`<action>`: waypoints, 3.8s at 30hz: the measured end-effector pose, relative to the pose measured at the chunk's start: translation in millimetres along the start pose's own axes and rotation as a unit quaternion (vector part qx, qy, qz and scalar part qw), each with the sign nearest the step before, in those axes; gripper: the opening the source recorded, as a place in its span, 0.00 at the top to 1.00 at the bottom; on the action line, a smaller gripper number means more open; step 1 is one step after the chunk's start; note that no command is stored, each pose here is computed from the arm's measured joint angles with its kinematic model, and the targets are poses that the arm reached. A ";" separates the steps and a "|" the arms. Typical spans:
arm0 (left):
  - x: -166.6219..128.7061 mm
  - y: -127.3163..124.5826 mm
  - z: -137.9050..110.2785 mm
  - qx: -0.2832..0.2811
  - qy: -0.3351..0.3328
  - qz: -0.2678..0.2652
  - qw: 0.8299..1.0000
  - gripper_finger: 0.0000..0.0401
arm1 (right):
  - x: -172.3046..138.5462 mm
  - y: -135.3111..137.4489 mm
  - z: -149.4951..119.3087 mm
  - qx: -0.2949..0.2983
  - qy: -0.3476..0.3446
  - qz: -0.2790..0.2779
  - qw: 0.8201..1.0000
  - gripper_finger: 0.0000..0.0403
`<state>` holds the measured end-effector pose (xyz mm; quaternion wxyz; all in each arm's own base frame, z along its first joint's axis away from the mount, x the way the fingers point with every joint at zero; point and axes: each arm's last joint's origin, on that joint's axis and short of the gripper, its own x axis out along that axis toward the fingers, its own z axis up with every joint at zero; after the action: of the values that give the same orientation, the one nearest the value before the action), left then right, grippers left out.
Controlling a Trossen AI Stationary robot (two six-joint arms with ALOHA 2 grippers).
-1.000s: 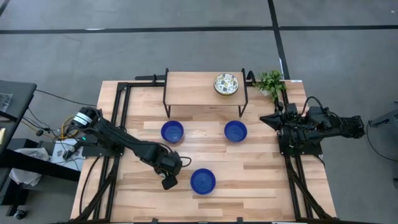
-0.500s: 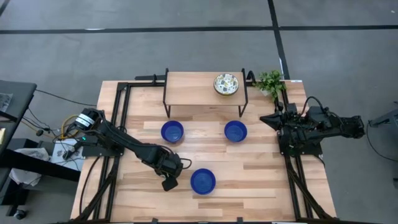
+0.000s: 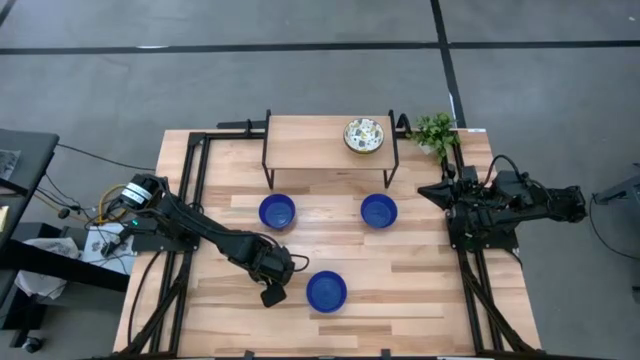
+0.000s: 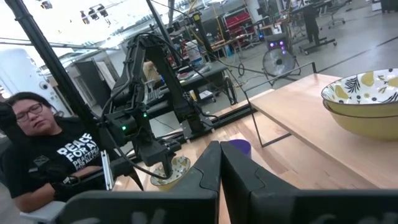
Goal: Pick & Place Mini bowls
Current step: Stack the white patterned bowl on top of the white bowl on the shelf
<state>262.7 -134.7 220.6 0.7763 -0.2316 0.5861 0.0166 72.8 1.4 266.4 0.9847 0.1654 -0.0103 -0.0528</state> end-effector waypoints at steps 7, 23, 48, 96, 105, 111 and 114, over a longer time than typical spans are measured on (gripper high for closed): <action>-0.1 0.5 0.5 0.000 -0.009 0.008 1.000 0.11 | 0.0 0.0 0.0 0.000 0.000 0.000 1.000 1.00; 4.8 2.7 0.4 0.015 -0.014 0.027 0.999 0.32 | 0.0 0.0 0.0 0.000 0.000 0.000 1.000 1.00; 7.4 2.2 0.4 0.041 -0.009 0.025 0.999 0.78 | 0.1 0.0 0.0 -0.001 0.000 0.000 1.000 1.00; -42.8 -23.2 -13.3 0.091 -0.054 -0.019 0.994 0.97 | -0.4 2.5 7.5 0.009 -0.038 0.013 0.999 1.00; -73.5 -34.0 1.9 0.112 -0.109 -0.004 0.988 0.97 | -0.7 3.4 10.5 0.012 -0.053 0.018 0.998 1.00; -90.9 -35.6 16.5 0.101 -0.142 -0.011 0.985 0.97 | -0.8 3.7 11.4 0.013 -0.058 0.020 0.998 1.00; -101.6 -36.9 24.0 0.110 -0.171 -0.004 0.979 0.97 | -1.0 4.3 13.2 0.015 -0.067 0.023 0.997 1.00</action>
<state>263.6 -133.6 331.4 0.8860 -0.1406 0.4418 -0.0115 71.8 1.3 280.3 0.9802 0.1761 -0.0806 -0.0412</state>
